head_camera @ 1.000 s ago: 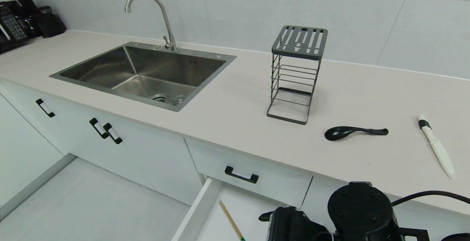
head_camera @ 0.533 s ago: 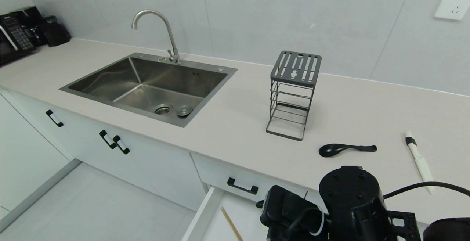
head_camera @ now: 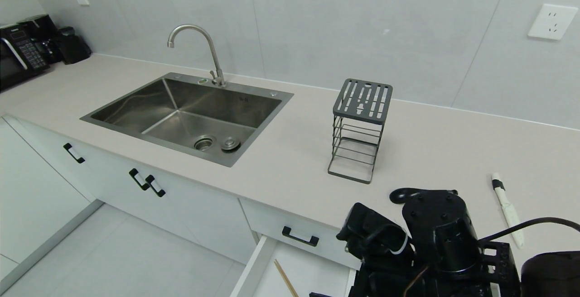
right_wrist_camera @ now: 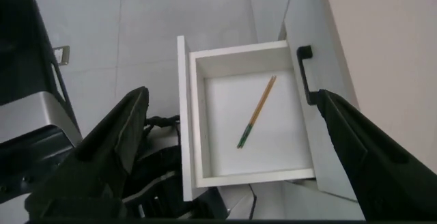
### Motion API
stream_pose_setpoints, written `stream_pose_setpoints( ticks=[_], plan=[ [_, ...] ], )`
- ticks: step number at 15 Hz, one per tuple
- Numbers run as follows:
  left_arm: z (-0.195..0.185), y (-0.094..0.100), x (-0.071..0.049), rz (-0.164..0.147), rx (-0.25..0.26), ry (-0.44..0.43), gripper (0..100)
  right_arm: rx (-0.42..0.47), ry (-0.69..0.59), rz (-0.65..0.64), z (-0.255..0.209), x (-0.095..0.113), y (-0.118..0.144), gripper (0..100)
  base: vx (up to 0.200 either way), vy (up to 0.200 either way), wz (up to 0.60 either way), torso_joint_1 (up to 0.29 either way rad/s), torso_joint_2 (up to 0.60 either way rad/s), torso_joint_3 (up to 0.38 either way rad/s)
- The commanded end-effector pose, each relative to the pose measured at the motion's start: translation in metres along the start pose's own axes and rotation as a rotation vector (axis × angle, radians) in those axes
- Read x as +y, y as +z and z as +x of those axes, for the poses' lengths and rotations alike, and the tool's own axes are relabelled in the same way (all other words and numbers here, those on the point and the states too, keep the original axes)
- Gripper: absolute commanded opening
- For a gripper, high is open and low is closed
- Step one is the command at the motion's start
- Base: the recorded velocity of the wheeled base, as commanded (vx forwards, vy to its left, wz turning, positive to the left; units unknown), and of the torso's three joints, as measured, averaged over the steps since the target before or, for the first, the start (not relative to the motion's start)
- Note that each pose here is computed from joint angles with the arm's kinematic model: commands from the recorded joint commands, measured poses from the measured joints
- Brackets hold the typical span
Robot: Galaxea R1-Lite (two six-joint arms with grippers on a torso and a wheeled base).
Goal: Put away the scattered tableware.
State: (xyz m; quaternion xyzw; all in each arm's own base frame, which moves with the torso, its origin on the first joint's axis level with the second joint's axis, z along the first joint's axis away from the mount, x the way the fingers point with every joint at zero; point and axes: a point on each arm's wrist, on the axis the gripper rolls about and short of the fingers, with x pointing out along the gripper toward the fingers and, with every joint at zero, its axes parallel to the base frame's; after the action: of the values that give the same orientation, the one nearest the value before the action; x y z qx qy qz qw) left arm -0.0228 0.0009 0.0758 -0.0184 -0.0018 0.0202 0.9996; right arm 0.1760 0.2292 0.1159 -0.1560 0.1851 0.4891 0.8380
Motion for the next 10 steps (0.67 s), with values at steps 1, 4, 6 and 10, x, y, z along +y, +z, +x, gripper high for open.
stream_pose_setpoints(
  ticks=[1, 4, 6, 10],
  plan=[
    [0.0, 0.0, 0.0, 0.0, 0.0, 0.001, 100, 0.014, -0.037, 0.017, -0.007, -0.007, -0.006, 100, 0.0, 0.0, 0.0, 0.0, 0.0, 0.0],
    [0.0, 0.0, 0.0, -0.002, 0.0, 0.001, 100, -0.007, -0.113, 0.034, -0.016, -0.02, -0.005, 100, 0.0, 0.0, 0.0, 0.0, 0.0, 0.0],
    [0.0, 0.0, 0.0, 0.0, 0.0, 0.001, 100, -0.015, -0.177, 0.054, -0.026, -0.029, -0.006, 100, 0.0, 0.0, 0.0, 0.0, 0.0, 0.0],
    [0.0, 0.0, 0.0, 0.0, 0.0, 0.001, 100, -0.01, -0.258, 0.092, -0.052, -0.044, -0.017, 100, 0.0, 0.0, 0.0, 0.0, 0.0, 0.0]
  ],
)
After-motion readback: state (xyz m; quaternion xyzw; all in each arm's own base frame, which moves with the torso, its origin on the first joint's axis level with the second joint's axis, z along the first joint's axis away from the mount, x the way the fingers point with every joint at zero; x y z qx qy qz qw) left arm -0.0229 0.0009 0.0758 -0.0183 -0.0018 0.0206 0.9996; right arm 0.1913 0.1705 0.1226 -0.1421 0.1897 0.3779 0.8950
